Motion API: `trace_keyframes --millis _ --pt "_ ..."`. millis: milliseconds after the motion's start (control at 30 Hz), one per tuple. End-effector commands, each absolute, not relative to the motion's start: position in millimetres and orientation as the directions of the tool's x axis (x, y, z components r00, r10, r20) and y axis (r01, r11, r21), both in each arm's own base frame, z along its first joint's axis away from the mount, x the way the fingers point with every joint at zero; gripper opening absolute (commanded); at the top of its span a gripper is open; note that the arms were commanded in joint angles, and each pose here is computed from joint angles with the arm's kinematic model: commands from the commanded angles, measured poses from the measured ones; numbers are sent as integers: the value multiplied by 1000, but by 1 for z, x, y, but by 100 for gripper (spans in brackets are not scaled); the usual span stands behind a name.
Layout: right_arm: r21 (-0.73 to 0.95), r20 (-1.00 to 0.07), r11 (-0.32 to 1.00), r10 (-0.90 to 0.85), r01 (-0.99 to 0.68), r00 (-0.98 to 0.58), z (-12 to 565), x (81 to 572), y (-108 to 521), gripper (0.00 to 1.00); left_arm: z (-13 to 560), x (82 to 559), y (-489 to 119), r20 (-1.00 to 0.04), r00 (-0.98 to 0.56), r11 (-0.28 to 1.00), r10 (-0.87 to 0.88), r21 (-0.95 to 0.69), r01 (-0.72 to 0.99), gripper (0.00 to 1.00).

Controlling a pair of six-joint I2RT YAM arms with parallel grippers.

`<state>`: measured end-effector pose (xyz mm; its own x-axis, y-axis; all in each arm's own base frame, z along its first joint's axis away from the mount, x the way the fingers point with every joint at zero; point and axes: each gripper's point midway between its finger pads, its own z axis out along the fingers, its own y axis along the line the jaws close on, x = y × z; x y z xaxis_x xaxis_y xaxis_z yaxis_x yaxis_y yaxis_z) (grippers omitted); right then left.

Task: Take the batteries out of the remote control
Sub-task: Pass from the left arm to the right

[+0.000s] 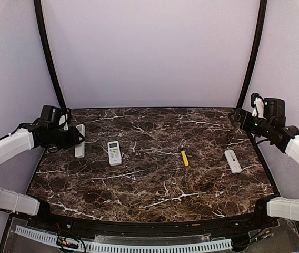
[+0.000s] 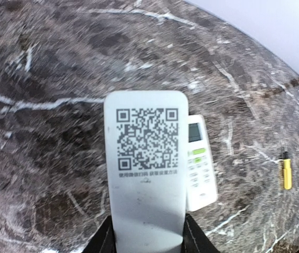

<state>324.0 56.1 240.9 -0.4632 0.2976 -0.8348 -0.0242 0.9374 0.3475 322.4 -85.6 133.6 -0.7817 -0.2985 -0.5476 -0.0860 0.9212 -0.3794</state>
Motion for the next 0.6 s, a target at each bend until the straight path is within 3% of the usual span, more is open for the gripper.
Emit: trace_keyframes --millis 0,100,267,400,567 --pt "442 -775 868 242 -227 -584 260 330 109 97 215 329 -143 -679 -725 873 -112 -416 255 14" --pt "489 -733 822 207 -291 -648 265 331 142 97 234 322 -178 -715 -698 832 44 -360 422 14" --pt "535 -703 739 120 -409 -701 282 323 208 96 252 299 -249 -785 -557 658 271 -271 703 14" --pt "625 -659 624 101 -468 -745 292 313 255 93 250 276 -284 -816 -443 541 370 -198 817 13" --pt "701 -629 484 75 -523 -773 300 299 307 90 231 267 -292 -802 -398 530 445 -122 839 13"
